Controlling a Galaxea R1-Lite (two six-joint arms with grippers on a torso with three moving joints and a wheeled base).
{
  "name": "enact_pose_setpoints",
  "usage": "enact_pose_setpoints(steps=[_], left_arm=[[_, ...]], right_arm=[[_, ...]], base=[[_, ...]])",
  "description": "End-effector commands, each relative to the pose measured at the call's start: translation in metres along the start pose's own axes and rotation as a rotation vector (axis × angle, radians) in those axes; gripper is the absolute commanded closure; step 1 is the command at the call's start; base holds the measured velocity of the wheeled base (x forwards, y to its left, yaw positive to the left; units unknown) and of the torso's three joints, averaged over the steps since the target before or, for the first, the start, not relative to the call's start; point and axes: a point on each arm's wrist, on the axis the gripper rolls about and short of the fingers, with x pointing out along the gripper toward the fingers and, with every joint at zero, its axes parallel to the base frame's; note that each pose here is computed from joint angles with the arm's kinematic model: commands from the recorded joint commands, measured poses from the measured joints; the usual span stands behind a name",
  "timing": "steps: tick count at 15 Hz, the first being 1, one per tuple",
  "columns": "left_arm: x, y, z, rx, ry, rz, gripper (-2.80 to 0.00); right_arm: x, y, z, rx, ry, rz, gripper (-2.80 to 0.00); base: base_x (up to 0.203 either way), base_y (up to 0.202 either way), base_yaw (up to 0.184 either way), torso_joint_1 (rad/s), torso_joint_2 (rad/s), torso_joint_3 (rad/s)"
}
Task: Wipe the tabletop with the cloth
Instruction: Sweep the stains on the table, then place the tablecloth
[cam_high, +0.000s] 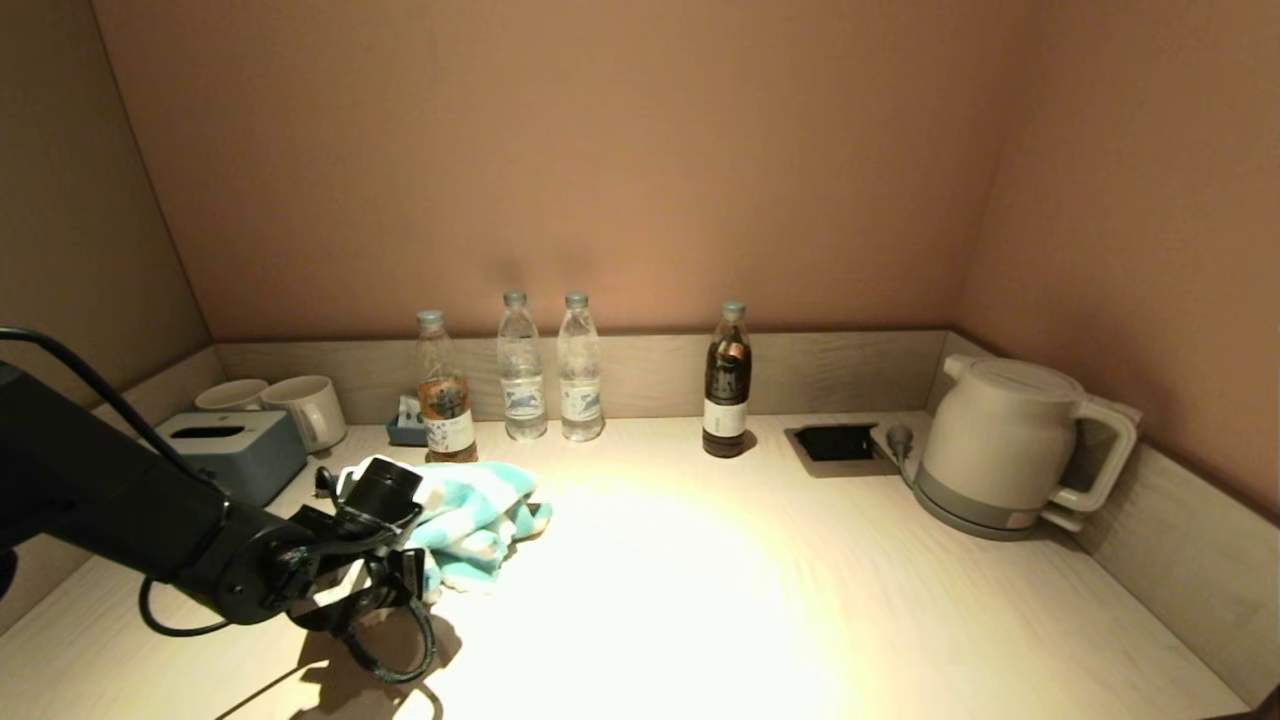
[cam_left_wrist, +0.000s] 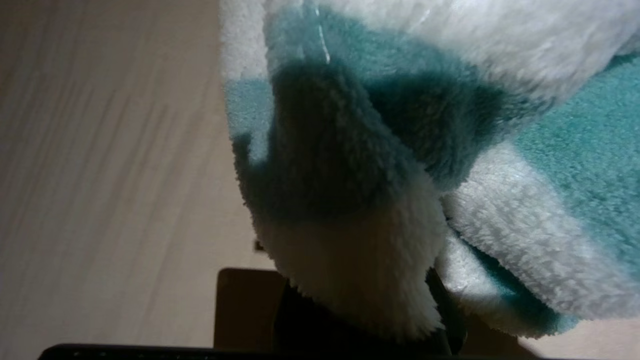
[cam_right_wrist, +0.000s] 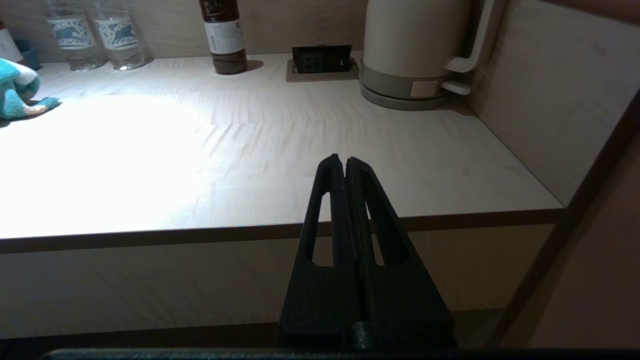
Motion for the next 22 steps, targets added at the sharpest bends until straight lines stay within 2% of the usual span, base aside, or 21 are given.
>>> enact_pose_setpoints(steps=[1, 3, 4, 6, 7, 9, 11, 12, 13, 15, 17, 19, 22], left_arm=[[-0.011, 0.025, -0.001, -0.013, 0.006, 0.027, 0.0], [-0.011, 0.027, -0.001, -0.014, 0.007, 0.029, 0.0], [-0.015, 0.037, -0.001, -0.028, 0.005, 0.038, 0.0], [-0.039, 0.065, 0.013, -0.106, -0.058, 0.041, 0.0], [-0.042, 0.076, 0.014, -0.128, -0.066, 0.055, 0.0], [-0.051, 0.109, 0.037, -0.215, -0.135, 0.103, 0.0], [-0.06, 0.123, 0.051, -0.232, -0.185, 0.121, 0.0], [-0.068, 0.141, 0.061, -0.261, -0.228, 0.149, 0.0], [-0.078, 0.167, 0.073, -0.305, -0.279, 0.203, 0.0], [-0.112, 0.206, 0.096, -0.357, -0.414, 0.274, 0.0], [-0.119, 0.212, 0.1, -0.349, -0.439, 0.284, 0.0], [-0.143, 0.236, 0.115, -0.389, -0.545, 0.344, 0.0], [-0.156, 0.24, 0.114, -0.364, -0.587, 0.367, 0.0]], right_arm=[[0.0, 0.0, 0.0, 0.0, 0.0, -0.002, 0.0], [0.0, 0.0, 0.0, 0.0, 0.0, 0.0, 0.0], [0.0, 0.0, 0.0, 0.0, 0.0, 0.0, 0.0], [0.0, 0.0, 0.0, 0.0, 0.0, 0.0, 0.0], [0.0, 0.0, 0.0, 0.0, 0.0, 0.0, 0.0], [0.0, 0.0, 0.0, 0.0, 0.0, -0.002, 0.0], [0.0, 0.0, 0.0, 0.0, 0.0, 0.0, 0.0], [0.0, 0.0, 0.0, 0.0, 0.0, 0.0, 0.0], [0.0, 0.0, 0.0, 0.0, 0.0, -0.001, 0.0], [0.0, 0.0, 0.0, 0.0, 0.0, 0.0, 0.0], [0.0, 0.0, 0.0, 0.0, 0.0, 0.0, 0.0], [0.0, 0.0, 0.0, 0.0, 0.0, 0.0, 0.0], [0.0, 0.0, 0.0, 0.0, 0.0, -0.002, 0.0]], base=[[0.0, 0.0, 0.0, 0.0, 0.0, 0.0], [0.0, 0.0, 0.0, 0.0, 0.0, 0.0], [0.0, 0.0, 0.0, 0.0, 0.0, 0.0], [0.0, 0.0, 0.0, 0.0, 0.0, 0.0], [0.0, 0.0, 0.0, 0.0, 0.0, 0.0], [0.0, 0.0, 0.0, 0.0, 0.0, 0.0], [0.0, 0.0, 0.0, 0.0, 0.0, 0.0], [0.0, 0.0, 0.0, 0.0, 0.0, 0.0], [0.0, 0.0, 0.0, 0.0, 0.0, 0.0], [0.0, 0.0, 0.0, 0.0, 0.0, 0.0], [0.0, 0.0, 0.0, 0.0, 0.0, 0.0], [0.0, 0.0, 0.0, 0.0, 0.0, 0.0], [0.0, 0.0, 0.0, 0.0, 0.0, 0.0]])
